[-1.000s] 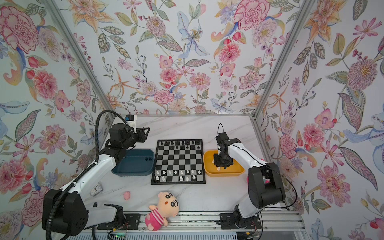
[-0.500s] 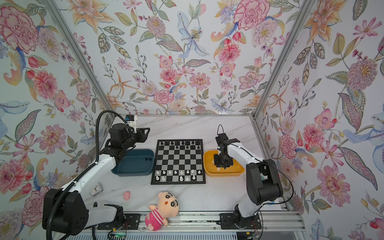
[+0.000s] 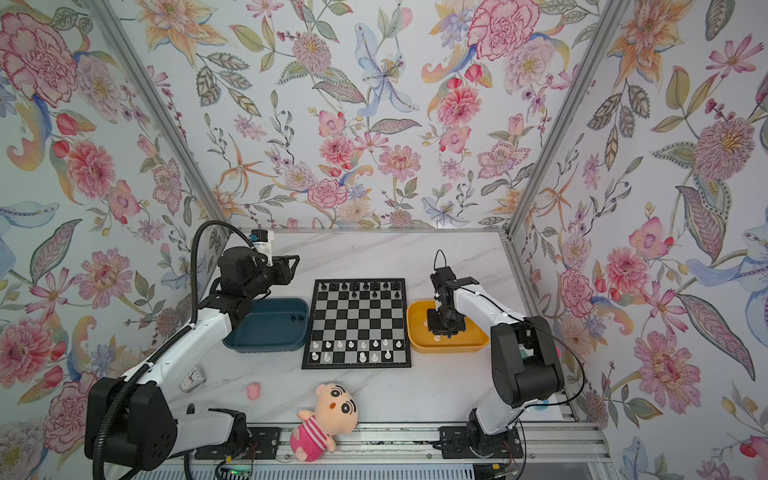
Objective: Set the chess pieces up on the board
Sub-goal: 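Raise the left gripper toward the teal tray while the right lowers into the yellow tray, then grasp a white piece in the yellow tray with the right gripper and lift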
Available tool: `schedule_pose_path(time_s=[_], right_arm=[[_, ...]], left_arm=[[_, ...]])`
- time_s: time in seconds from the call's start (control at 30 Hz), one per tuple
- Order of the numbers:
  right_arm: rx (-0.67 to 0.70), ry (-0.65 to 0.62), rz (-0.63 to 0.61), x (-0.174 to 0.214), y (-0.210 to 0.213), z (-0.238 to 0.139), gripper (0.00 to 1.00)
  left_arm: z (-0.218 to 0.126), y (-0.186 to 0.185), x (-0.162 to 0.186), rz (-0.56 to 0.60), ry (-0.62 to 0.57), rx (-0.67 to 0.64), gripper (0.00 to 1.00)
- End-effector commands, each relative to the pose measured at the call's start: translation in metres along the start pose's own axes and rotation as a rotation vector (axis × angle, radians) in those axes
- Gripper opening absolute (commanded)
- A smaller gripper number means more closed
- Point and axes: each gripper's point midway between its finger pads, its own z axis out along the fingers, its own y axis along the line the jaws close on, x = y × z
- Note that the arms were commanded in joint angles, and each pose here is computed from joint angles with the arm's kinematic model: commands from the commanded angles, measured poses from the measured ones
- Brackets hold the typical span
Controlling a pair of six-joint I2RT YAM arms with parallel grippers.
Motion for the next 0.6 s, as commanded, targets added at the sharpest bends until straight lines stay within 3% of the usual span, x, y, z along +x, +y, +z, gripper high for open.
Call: schedule_pose_path(time_s=[0.0,0.57], right_arm=[[-0.001,0.028,0.001,0.0057,-0.0022,0.0073,0.26],[-0.005,0.034,0.005,0.0062,-0.0015,0.0090,0.17]], left_arm=[[0.0028,0.0041,0.0060,-0.014,0.010,0.007,0.42],[0.0036,0.0049,0.0077,-0.017,0.014,0.007,0.42]])
